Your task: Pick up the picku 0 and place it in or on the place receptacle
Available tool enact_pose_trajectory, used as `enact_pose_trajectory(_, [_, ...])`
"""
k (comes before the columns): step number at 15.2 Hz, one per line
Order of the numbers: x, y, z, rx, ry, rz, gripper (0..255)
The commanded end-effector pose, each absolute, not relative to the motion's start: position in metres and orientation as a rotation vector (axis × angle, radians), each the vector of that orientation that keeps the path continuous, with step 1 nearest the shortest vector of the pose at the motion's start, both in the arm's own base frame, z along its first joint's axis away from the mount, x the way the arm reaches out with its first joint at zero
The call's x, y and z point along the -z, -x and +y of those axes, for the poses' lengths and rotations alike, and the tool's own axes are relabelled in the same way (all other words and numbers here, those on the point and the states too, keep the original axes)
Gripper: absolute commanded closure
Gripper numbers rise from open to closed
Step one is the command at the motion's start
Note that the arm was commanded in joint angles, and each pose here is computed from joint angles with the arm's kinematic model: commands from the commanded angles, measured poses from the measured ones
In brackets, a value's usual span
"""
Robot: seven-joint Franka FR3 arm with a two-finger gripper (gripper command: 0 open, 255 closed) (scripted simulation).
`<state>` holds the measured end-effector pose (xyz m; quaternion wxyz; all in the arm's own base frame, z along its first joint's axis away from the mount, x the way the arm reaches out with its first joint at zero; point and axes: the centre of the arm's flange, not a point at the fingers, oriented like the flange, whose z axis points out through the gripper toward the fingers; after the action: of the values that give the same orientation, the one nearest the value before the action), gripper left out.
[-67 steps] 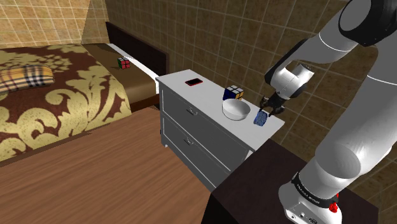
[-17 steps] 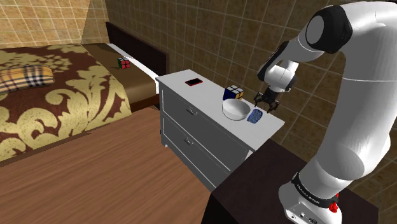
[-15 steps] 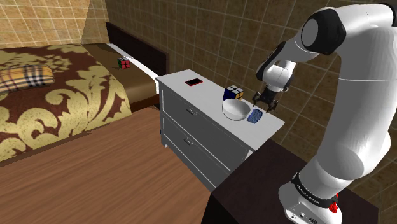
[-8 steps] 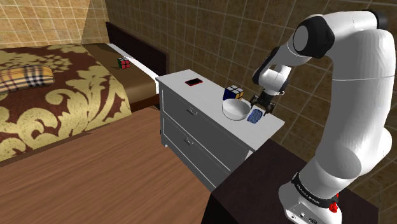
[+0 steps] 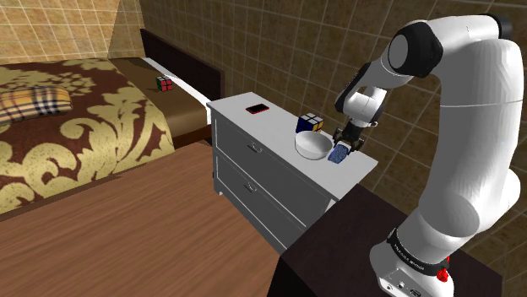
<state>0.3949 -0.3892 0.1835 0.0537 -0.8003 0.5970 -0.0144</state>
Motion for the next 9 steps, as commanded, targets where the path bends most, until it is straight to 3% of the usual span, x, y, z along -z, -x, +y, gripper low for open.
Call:
enact_pose_trajectory(1, [-0.1831,-0.3946,-0.3895,0.042,2.432,1.814,255])
enact_pose_trajectory(9, [-0.1883,-0.3945,-0.3896,0.042,2.432,1.814,255])
